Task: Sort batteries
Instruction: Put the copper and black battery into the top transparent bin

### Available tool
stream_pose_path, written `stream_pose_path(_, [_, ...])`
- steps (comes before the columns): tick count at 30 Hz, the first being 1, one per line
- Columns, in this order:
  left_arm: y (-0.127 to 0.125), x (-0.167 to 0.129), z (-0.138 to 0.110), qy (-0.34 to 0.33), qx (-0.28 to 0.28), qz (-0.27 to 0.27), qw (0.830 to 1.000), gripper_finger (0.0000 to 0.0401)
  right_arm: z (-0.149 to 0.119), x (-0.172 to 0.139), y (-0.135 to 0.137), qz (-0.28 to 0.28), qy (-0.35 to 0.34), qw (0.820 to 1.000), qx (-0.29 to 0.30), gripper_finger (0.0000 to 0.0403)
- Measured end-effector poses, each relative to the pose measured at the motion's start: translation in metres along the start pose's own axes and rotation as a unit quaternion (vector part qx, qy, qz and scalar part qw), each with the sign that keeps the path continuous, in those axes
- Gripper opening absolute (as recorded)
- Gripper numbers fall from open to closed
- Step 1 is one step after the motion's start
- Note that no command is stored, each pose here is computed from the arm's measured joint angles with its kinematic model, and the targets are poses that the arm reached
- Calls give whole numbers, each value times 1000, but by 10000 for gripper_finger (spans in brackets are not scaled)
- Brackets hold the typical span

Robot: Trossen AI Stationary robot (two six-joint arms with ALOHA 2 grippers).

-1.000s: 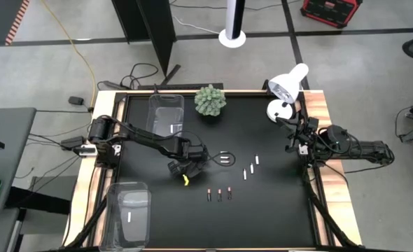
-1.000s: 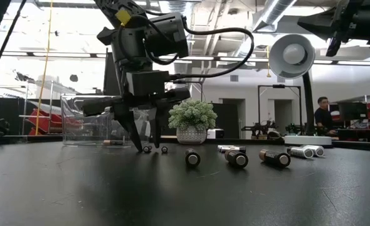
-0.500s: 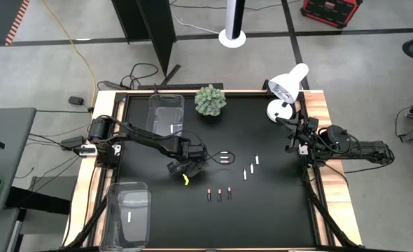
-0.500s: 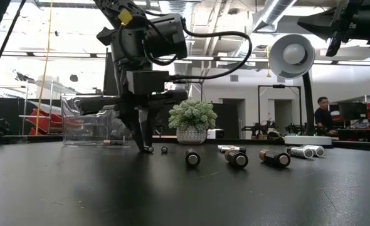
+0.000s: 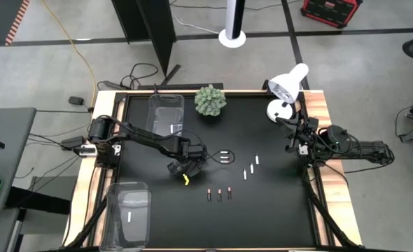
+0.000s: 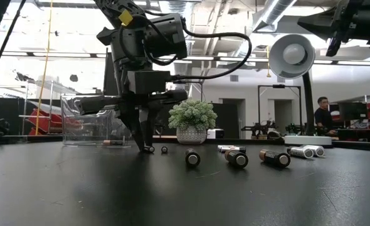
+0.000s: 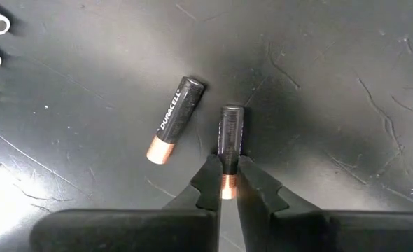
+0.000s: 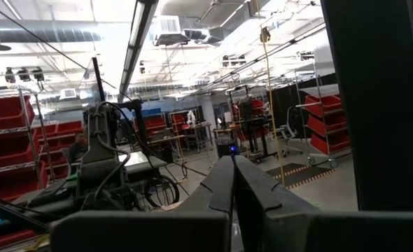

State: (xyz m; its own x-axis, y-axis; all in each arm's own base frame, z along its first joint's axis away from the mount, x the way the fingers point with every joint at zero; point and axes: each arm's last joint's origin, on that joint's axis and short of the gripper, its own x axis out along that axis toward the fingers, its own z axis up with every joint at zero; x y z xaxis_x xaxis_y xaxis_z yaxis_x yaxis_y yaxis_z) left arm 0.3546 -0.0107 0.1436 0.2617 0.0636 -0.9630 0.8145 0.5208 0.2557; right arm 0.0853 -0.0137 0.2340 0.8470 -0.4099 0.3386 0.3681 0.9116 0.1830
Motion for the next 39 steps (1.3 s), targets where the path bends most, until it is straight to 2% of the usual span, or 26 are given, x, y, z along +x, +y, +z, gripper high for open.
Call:
stream_pose_path(26, [21,-43,15,13,-41,-27,999,15,0,0,0,0,0,1000,0,31])
stream_pose_path(33, [27,-77,19,-46,-56,-4,997,15,0,0,0,0,0,1000,0,31])
stream_pose_path(39, [27,-117,17,-143,-68,12,987,15,0,0,0,0,0,1000,0,31])
